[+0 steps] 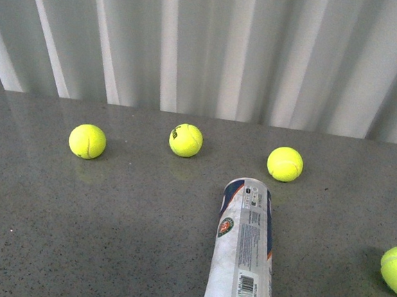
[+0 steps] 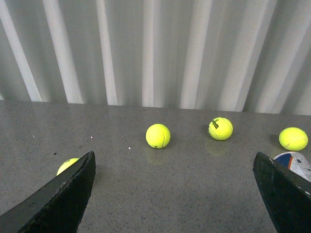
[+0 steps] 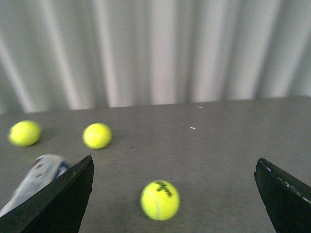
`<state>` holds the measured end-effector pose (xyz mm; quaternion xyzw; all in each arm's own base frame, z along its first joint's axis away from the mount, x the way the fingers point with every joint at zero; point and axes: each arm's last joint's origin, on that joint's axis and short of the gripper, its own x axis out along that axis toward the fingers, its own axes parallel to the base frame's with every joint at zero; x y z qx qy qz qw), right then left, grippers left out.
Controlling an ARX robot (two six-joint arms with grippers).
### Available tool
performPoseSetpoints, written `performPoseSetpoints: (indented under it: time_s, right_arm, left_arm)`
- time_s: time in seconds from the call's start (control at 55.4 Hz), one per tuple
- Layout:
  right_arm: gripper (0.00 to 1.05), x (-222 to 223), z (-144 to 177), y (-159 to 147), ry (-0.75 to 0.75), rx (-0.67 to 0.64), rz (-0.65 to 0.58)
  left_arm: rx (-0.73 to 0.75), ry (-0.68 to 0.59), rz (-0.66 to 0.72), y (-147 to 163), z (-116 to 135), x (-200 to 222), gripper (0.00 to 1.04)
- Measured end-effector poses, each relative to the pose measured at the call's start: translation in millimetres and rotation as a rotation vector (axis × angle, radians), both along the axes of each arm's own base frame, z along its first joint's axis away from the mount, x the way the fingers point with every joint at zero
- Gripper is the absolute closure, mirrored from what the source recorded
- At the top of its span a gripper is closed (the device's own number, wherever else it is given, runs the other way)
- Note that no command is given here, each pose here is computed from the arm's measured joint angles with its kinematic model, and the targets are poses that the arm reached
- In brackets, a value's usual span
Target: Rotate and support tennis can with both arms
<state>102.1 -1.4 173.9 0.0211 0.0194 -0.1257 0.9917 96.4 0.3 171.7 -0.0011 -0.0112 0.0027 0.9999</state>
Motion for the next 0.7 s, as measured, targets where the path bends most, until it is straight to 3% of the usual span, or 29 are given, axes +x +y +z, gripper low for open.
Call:
performPoseSetpoints:
  time_s: [0.072, 0.199, 0.289, 0.379, 0.47, 0.56, 0.705]
  right_arm:
    - [0.07, 9, 22, -6, -0.060, 0.016, -0.129]
    - [0.07, 56, 80, -25, -0.168, 0.064, -0.178]
    - [0.07, 130, 101, -42, -0.004, 0.150, -0.194]
    - [0.07, 203, 82, -42, 0.269, 0.228, -0.151]
    - [0.07, 251, 45, -7, 0.551, 0.219, -0.005]
    - [0.07, 255, 11, 45, 0.730, 0.161, 0.188]
    - [0.07, 240, -11, 100, 0.818, 0.094, 0.376]
  left_arm:
    - [0.000, 0.000, -0.006, 0, 0, 0, 0.07]
    - [0.000, -0.001, -0.004, 0, 0, 0, 0.07]
    - [0.000, 0.000, -0.003, 0, 0, 0, 0.07]
    - [0.000, 0.000, -0.004, 0, 0, 0, 0.07]
    - [0.000, 0.000, -0.004, 0, 0, 0, 0.07]
    - [0.000, 0.000, -0.003, 0, 0, 0, 0.07]
    - [0.000, 0.000, -0.003, 0, 0, 0, 0.07]
